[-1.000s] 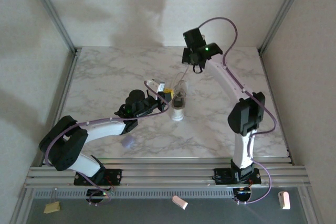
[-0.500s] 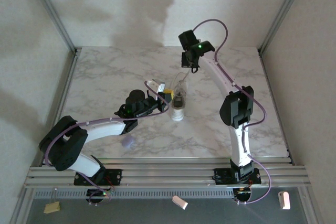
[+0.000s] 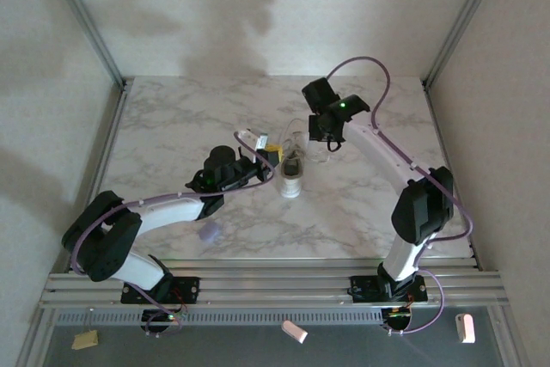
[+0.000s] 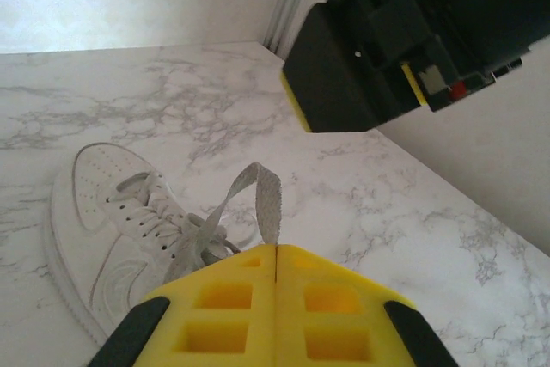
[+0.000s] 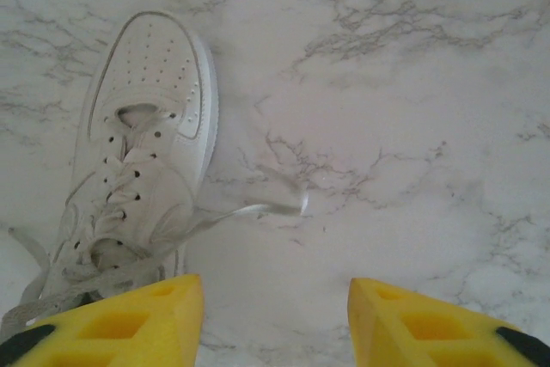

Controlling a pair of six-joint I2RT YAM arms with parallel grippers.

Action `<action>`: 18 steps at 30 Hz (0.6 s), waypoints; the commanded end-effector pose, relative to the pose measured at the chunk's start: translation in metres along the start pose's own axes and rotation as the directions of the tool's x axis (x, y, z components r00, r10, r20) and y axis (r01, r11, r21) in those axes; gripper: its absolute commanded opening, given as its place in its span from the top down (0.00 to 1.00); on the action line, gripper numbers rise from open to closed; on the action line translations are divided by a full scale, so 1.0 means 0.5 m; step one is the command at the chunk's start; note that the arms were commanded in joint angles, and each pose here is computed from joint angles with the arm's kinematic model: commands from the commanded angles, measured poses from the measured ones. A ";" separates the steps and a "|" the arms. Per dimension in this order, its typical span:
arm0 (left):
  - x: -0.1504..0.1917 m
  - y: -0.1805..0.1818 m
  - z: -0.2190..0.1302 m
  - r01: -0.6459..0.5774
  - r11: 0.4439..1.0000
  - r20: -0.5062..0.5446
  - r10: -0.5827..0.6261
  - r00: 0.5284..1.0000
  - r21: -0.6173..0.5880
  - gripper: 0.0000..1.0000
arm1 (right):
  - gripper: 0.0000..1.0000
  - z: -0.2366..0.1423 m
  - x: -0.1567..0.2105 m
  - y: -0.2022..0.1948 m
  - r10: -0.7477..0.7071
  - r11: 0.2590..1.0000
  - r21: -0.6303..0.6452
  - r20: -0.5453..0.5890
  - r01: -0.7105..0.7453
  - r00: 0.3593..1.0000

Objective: Tie the shoes

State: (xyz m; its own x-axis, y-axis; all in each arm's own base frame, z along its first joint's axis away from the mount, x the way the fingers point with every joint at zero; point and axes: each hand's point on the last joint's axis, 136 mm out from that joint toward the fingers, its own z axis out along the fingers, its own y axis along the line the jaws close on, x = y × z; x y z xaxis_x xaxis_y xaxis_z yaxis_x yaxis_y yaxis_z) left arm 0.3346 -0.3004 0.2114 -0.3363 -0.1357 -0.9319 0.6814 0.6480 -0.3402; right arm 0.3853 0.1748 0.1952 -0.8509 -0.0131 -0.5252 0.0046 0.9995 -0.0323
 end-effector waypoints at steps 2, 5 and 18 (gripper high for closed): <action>-0.068 0.008 -0.003 0.063 0.998 0.070 -0.062 0.996 -0.005 1.00 | 0.54 0.011 -0.032 0.000 -0.072 0.990 -0.116 0.098 0.084 0.993; -0.082 0.021 0.000 0.099 0.995 0.079 -0.097 0.992 -0.021 1.00 | 0.53 0.031 0.013 0.036 -0.211 0.946 -0.225 0.116 0.233 0.970; -0.088 0.025 0.015 0.114 0.994 0.061 -0.114 0.992 0.004 1.00 | 0.51 0.191 0.065 -0.085 -0.085 0.995 0.040 -0.106 0.090 0.991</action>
State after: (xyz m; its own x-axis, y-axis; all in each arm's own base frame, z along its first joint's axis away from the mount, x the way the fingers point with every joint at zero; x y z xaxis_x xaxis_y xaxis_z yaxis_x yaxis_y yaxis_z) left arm 0.3605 -0.2888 0.2397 -0.3668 -0.2425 -0.8981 0.6265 0.6493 -0.4312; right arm 0.3924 0.1406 0.1046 -0.8881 -0.1386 -0.4382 -0.1192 0.9903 -0.0718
